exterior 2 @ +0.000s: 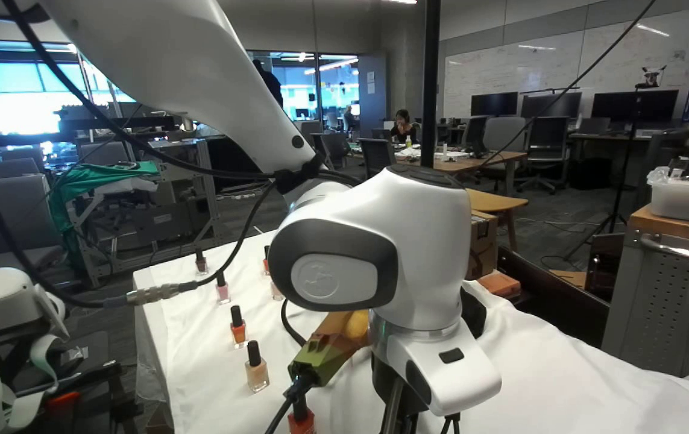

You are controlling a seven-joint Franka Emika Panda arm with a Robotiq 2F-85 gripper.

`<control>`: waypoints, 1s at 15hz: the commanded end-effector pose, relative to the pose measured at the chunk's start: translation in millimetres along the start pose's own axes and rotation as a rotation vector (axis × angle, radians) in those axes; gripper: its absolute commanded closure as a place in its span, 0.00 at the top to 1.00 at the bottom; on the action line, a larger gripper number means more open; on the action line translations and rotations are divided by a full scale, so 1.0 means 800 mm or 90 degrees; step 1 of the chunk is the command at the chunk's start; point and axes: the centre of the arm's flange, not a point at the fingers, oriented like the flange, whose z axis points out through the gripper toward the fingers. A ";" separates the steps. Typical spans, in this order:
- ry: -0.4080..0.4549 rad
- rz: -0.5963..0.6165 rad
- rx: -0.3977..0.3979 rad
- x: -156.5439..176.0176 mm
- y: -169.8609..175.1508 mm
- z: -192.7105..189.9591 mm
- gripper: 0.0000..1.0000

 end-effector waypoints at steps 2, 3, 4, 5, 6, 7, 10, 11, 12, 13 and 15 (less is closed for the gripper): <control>-0.009 -0.018 0.008 0.007 -0.004 0.005 0.73; -0.008 -0.022 0.009 0.007 -0.004 0.004 0.73; -0.008 -0.024 0.010 0.006 -0.005 0.003 0.66; -0.007 -0.026 0.010 0.006 -0.005 0.003 0.59; -0.006 -0.028 0.010 0.005 -0.005 0.002 0.53; -0.006 -0.029 0.010 0.005 -0.005 0.002 0.45; -0.006 -0.030 0.008 0.004 -0.004 0.001 0.25; -0.006 -0.031 0.008 0.004 -0.004 0.001 0.19; -0.005 -0.032 0.007 0.003 -0.004 0.000 0.16; -0.006 -0.032 0.006 0.002 -0.004 -0.001 0.16; -0.008 -0.037 0.001 -0.002 -0.005 -0.007 0.16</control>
